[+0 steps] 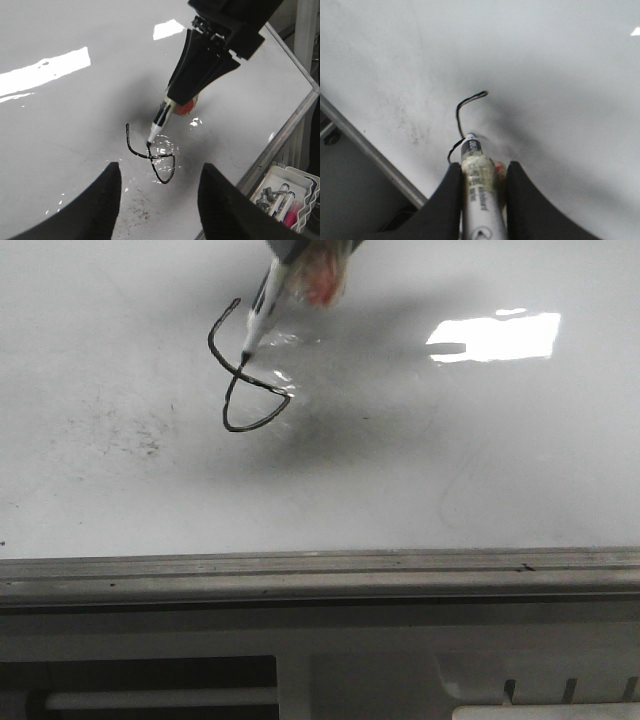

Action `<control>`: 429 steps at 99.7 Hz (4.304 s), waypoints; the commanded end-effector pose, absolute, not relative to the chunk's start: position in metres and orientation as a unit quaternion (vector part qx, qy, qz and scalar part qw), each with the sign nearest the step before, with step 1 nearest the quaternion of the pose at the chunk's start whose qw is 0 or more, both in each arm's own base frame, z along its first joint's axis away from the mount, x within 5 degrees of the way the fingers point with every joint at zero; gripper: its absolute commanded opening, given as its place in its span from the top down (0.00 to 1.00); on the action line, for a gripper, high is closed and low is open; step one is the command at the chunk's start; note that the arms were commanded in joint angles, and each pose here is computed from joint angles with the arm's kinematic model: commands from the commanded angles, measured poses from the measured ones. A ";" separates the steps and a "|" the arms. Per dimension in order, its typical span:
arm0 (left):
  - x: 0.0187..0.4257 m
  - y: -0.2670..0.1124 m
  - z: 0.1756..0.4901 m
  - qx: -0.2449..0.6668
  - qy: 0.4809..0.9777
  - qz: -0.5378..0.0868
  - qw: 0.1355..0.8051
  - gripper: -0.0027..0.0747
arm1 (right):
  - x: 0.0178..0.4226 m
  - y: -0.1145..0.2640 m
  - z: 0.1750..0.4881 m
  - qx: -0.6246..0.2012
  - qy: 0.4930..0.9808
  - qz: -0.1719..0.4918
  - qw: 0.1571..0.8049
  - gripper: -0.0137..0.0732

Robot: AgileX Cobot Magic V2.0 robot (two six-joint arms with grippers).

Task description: Write number 8 on whiteboard

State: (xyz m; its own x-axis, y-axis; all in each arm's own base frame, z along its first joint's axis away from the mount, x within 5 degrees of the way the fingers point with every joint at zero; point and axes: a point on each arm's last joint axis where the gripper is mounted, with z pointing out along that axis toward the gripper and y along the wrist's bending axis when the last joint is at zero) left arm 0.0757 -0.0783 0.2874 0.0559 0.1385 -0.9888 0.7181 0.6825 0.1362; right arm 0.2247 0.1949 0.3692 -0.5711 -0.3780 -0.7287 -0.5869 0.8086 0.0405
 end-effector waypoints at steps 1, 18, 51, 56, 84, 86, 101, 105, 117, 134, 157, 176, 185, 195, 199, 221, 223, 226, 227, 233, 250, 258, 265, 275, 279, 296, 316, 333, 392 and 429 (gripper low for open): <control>0.075 -0.081 0.303 0.316 0.623 -0.249 0.671 0.53 | 0.226 0.181 0.401 -0.263 0.844 0.136 0.448 0.92; 0.075 -0.081 0.304 0.316 0.619 -0.252 0.674 0.53 | 0.221 0.190 0.405 -0.269 0.829 0.164 0.462 0.92; 0.075 -0.082 0.304 0.317 0.614 -0.253 0.677 0.53 | 0.182 0.198 0.425 -0.319 0.795 0.198 0.477 0.92; 0.077 -0.084 0.303 0.320 0.616 -0.255 0.674 0.53 | 0.177 0.198 0.425 -0.326 0.796 0.199 0.470 0.92; 0.105 -0.133 0.286 0.377 0.622 -0.278 0.627 0.53 | 0.167 0.216 0.392 -0.366 0.825 0.182 0.390 0.92; 0.108 -0.136 0.285 0.379 0.627 -0.276 0.622 0.53 | 0.167 0.217 0.389 -0.366 0.828 0.180 0.385 0.92; 0.120 -0.155 0.281 0.396 0.622 -0.283 0.614 0.53 | 0.161 0.221 0.385 -0.373 0.829 0.185 0.374 0.92; 0.121 -0.157 0.282 0.396 0.616 -0.289 0.616 0.53 | 0.160 0.221 0.385 -0.372 0.831 0.188 0.369 0.92; 0.123 -0.161 0.278 0.398 0.617 -0.293 0.612 0.57 | 0.158 0.220 0.383 -0.372 0.838 0.187 0.353 0.92; 0.124 -0.162 0.276 0.399 0.620 -0.292 0.609 0.80 | 0.157 0.220 0.382 -0.370 0.842 0.191 0.344 0.92; 0.123 -0.163 0.275 0.416 0.613 -0.284 0.608 0.99 | 0.156 0.222 0.383 -0.367 0.841 0.200 0.344 0.91; 0.123 -0.163 0.275 0.416 0.613 -0.284 0.608 0.99 | 0.156 0.222 0.383 -0.367 0.840 0.201 0.346 0.62; 0.123 -0.163 0.275 0.413 0.618 -0.284 0.606 0.99 | 0.157 0.222 0.383 -0.367 0.839 0.201 0.348 0.44; 0.125 -0.159 0.275 0.386 0.642 -0.285 0.598 0.99 | 0.158 0.221 0.383 -0.370 0.838 0.193 0.351 0.38; 0.126 -0.156 0.274 0.363 0.661 -0.288 0.591 0.99 | 0.158 0.221 0.383 -0.371 0.838 0.191 0.352 0.38; 0.132 -0.135 0.273 0.193 0.757 -0.322 0.534 0.99 | 0.159 0.220 0.383 -0.371 0.837 0.187 0.356 0.38; 0.133 -0.133 0.273 0.182 0.762 -0.323 0.531 0.99 | 0.159 0.220 0.383 -0.371 0.837 0.187 0.356 0.38; 0.134 -0.131 0.272 0.166 0.771 -0.323 0.523 0.99 | 0.159 0.220 0.384 -0.371 0.837 0.186 0.356 0.38; 0.135 -0.130 0.271 0.157 0.775 -0.323 0.519 0.99 | 0.159 0.220 0.384 -0.371 0.837 0.186 0.356 0.38; 0.138 -0.125 0.268 0.117 0.794 -0.325 0.500 0.99 | 0.159 0.220 0.384 -0.371 0.837 0.186 0.356 0.38; 0.147 -0.116 0.259 0.028 0.826 -0.329 0.457 0.99 | 0.159 0.220 0.384 -0.371 0.837 0.186 0.356 0.38; 0.150 -0.115 0.258 0.011 0.826 -0.331 0.456 0.99 | 0.159 0.220 0.384 -0.371 0.837 0.187 0.357 0.38; 0.152 -0.115 0.258 0.004 0.823 -0.333 0.459 0.99 | 0.159 0.220 0.384 -0.371 0.836 0.187 0.357 0.38; 0.155 -0.116 0.257 0.001 0.821 -0.332 0.465 0.99 | 0.159 0.220 0.384 -0.371 0.836 0.188 0.358 0.39; 0.156 -0.117 0.255 0.001 0.822 -0.330 0.464 0.99 | 0.159 0.220 0.384 -0.371 0.836 0.188 0.358 0.39; 0.158 -0.119 0.251 0.001 0.828 -0.325 0.458 0.99 | 0.159 0.220 0.384 -0.371 0.836 0.188 0.358 0.39; 0.158 -0.119 0.251 0.001 0.828 -0.325 0.458 0.90 | 0.158 0.219 0.383 -0.372 0.839 0.183 0.351 0.39; 0.157 -0.117 0.254 0.001 0.823 -0.329 0.463 0.59 | 0.158 0.219 0.382 -0.372 0.840 0.182 0.349 0.39; 0.115 -0.091 0.293 0.069 0.775 -0.347 0.524 0.94 | 0.139 0.178 0.409 -0.369 0.778 0.186 0.473 0.92; 0.079 -0.061 0.278 0.105 0.708 -0.343 0.608 0.99 | 0.083 0.107 0.333 -0.374 0.692 0.235 0.571 0.92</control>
State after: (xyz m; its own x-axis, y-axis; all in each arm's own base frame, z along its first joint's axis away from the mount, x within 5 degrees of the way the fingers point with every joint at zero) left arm 0.0834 -0.0666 0.2688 -0.3587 -0.2119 -0.9091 0.5270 0.7579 -0.3846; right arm 0.0930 0.1190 0.3364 -0.1602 -0.3330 -0.9292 -0.7798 0.6198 -0.0877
